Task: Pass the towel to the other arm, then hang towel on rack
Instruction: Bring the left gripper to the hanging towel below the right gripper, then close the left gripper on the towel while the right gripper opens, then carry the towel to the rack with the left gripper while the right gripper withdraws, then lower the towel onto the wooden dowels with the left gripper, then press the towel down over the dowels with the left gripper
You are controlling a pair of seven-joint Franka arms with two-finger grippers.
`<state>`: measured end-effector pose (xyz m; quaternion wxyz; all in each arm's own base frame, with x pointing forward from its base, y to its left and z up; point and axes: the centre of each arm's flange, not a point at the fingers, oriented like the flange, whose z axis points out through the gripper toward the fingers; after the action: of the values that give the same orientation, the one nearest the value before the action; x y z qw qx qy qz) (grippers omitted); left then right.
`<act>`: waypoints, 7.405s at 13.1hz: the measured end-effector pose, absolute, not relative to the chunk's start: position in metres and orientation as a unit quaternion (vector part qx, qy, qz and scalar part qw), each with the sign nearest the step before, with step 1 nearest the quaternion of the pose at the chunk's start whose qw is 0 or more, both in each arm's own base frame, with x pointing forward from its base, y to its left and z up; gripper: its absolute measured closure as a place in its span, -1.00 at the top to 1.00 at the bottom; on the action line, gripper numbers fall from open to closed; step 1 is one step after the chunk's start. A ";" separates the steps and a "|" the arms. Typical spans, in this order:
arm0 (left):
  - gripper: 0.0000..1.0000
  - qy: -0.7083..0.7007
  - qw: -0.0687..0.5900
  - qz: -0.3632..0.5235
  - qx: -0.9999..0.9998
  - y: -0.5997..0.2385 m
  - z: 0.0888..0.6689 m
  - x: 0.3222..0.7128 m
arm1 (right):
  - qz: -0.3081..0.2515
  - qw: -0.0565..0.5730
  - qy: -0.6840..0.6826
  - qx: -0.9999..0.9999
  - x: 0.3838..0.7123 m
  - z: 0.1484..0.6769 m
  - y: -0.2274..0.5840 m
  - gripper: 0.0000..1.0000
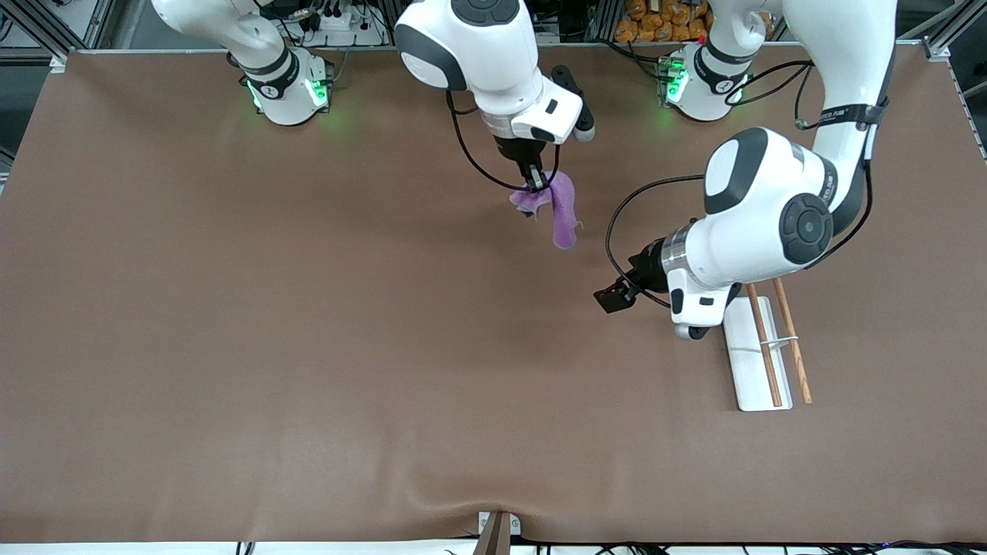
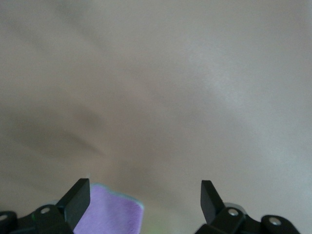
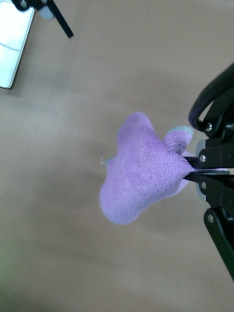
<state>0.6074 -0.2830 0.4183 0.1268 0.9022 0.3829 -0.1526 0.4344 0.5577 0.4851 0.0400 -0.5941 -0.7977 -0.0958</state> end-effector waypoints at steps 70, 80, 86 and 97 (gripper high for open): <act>-0.96 -0.055 -0.048 -0.055 0.996 0.087 0.454 0.668 | 0.013 -0.056 -0.054 -0.997 0.550 0.684 0.012 1.00; -0.96 -0.101 -0.048 -0.043 0.993 -0.009 0.403 0.695 | 0.035 -0.001 0.032 -0.999 0.532 0.669 -0.026 1.00; -0.96 -0.079 -0.037 -0.035 0.996 -0.036 0.411 0.693 | 0.029 0.000 0.017 -0.999 0.530 0.672 -0.032 1.00; -0.96 -0.069 -0.030 -0.082 0.994 -0.037 0.348 0.693 | 0.033 0.002 -0.014 -0.999 0.530 0.667 -0.042 1.00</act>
<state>0.6930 -0.0375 0.3484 -0.0296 0.9938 -0.0687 -0.0823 0.5300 -0.0419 0.6672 0.0020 -0.9993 -0.0143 0.0332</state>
